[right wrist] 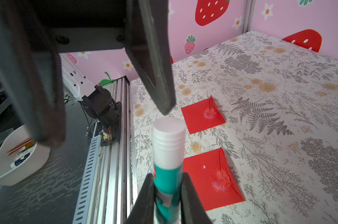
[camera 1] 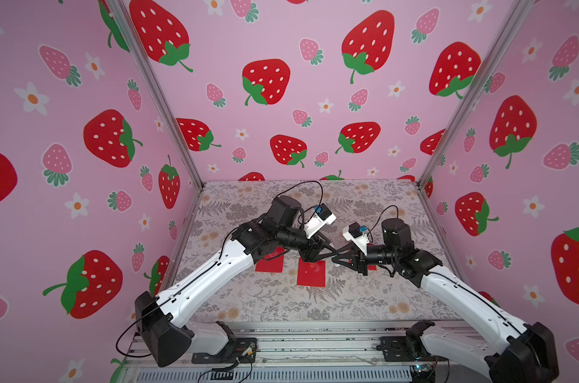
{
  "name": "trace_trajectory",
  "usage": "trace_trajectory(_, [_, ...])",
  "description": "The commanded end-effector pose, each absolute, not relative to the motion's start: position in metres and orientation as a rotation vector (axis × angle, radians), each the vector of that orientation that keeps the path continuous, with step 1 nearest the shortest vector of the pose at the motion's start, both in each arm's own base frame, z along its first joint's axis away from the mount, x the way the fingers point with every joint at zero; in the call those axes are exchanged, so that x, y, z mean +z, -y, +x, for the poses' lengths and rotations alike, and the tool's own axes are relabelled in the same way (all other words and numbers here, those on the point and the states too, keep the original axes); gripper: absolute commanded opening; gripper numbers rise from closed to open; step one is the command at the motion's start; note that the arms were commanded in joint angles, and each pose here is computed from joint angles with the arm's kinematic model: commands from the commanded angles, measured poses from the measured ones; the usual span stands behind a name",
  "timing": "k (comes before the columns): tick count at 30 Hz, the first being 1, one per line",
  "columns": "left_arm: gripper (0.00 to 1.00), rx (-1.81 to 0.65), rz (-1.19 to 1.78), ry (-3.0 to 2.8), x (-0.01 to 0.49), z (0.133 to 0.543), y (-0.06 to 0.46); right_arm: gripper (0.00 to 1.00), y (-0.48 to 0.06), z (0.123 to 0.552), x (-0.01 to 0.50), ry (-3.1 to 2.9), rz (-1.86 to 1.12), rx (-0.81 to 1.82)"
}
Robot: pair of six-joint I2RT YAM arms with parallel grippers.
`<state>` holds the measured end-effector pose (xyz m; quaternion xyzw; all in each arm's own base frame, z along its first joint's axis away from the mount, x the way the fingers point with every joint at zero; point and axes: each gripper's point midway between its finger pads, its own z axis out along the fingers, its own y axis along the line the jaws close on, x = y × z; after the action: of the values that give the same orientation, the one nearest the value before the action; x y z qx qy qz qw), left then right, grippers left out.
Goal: Seal the envelope with a glue stick
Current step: Open the lid of the glue stick.
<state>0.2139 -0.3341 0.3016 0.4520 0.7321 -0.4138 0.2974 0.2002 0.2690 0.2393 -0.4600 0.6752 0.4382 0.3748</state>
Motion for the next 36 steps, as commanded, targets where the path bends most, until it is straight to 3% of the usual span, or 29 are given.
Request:
trace_trajectory(1, [0.49, -1.098, 1.221, -1.942, 0.306, 0.216, 0.337, 0.00, -0.271, 0.191, 0.246, -1.673, -1.210, 1.147])
trace_trajectory(7, [0.43, -1.129, 1.251, -1.952, 0.303, 0.213, 0.340, 0.00, -0.270, 0.191, 0.247, -1.667, -1.208, 1.140])
trace_trajectory(19, [0.42, -1.092, 1.272, -1.981, 0.294, 0.213, 0.336, 0.00, -0.269, 0.189, 0.251, -1.642, -1.207, 1.128])
trace_trajectory(25, [0.33, -1.114, 1.276, -1.971, 0.297, 0.211, 0.337, 0.00, -0.269, 0.188, 0.250, -1.640, -1.217, 1.138])
trace_trajectory(36, [0.34, -1.136, 1.289, -1.946, 0.302, 0.207, 0.338, 0.00, -0.269, 0.188, 0.247, -1.646, -1.227, 1.125])
